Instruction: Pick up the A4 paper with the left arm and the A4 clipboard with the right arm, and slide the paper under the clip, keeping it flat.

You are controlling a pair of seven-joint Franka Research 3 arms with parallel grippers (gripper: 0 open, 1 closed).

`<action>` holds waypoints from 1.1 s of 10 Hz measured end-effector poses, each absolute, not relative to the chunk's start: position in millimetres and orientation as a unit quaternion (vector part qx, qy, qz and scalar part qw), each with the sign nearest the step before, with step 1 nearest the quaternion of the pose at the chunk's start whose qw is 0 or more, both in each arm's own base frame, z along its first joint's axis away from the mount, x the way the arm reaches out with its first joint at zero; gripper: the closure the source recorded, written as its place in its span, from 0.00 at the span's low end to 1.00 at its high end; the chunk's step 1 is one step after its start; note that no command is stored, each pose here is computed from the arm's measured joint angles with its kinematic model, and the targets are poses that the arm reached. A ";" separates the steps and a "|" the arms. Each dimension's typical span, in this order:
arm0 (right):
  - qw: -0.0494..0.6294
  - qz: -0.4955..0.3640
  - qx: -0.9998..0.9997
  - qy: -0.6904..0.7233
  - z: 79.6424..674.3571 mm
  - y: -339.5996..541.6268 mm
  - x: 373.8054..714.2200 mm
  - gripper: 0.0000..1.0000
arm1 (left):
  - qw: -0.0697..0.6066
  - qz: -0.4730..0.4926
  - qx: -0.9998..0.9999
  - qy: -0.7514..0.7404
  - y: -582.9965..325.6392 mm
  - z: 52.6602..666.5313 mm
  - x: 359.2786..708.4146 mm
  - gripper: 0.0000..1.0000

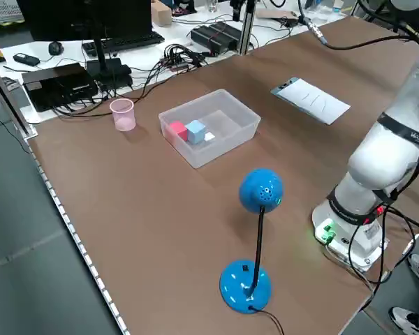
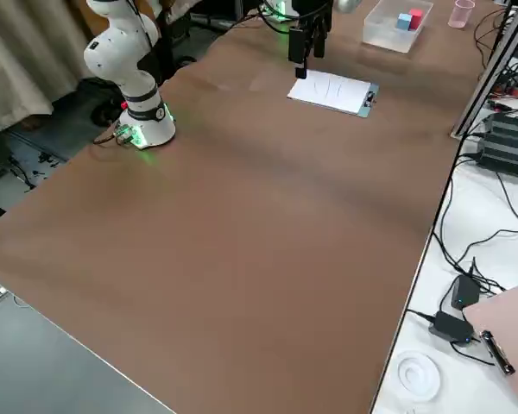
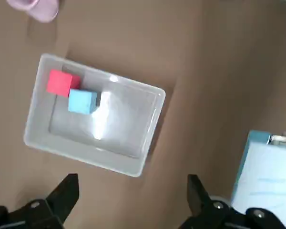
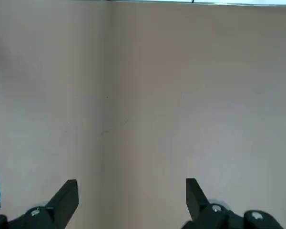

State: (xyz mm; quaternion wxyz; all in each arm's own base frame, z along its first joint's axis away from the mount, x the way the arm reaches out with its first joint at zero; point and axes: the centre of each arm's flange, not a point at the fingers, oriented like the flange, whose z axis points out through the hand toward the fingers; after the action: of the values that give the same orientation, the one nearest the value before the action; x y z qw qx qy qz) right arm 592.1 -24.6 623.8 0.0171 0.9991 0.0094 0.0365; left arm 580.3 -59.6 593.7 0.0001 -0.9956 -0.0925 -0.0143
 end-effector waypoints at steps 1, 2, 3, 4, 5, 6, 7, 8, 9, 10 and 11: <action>0.017 0.036 0.999 0.009 623.8 -25.2 592.1 0.00 | 0.000 -0.014 -0.998 -0.056 -62.0 597.2 577.7 0.00; 0.017 0.036 0.999 0.008 623.8 -26.0 592.0 0.00 | 0.000 -0.013 -0.999 -0.039 -67.0 599.9 574.7 0.00; 0.017 0.036 0.999 0.007 623.8 -27.0 592.0 0.00 | 0.000 -0.010 -0.999 -0.030 -72.7 601.0 572.3 0.00; 0.017 0.036 0.999 0.007 623.8 -27.5 592.0 0.00 | 0.000 -0.007 -1.000 -0.024 -79.1 600.5 570.7 0.00; 0.017 0.036 0.999 0.007 623.8 -27.5 592.0 0.00 | 0.000 -0.005 -1.000 -0.019 -83.9 600.4 569.6 0.00; 0.017 0.036 0.999 0.007 623.8 -27.4 592.0 0.00 | 0.000 -0.005 -1.000 -0.019 -84.4 600.4 569.5 0.00; 0.017 0.036 0.999 0.008 623.8 -26.7 592.0 0.00 | 0.000 -0.007 -1.000 -0.021 -81.3 601.8 570.1 0.00; 0.017 0.037 0.999 0.006 623.8 -25.5 592.1 0.00 | 0.000 -0.010 -1.000 -0.022 -78.3 604.7 570.8 0.00; 0.017 0.037 0.999 0.002 623.8 -24.8 592.1 0.00 | -0.001 -0.012 -1.000 -0.023 -77.5 606.9 571.0 0.00; 0.017 0.037 0.999 0.001 623.8 -24.8 592.1 0.00 | -0.001 -0.012 -1.000 -0.023 -77.5 607.4 571.0 0.00; 0.017 0.037 0.999 0.001 623.8 -24.7 592.1 0.00 | -0.001 -0.011 -1.000 -0.023 -77.6 607.1 570.9 0.00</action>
State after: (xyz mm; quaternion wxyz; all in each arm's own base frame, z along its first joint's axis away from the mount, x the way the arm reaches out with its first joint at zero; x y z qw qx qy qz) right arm 592.1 -24.7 623.8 0.0168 0.9992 0.0013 0.0366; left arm 570.9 -77.6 607.1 -0.0007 -0.9997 -0.0229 -0.0114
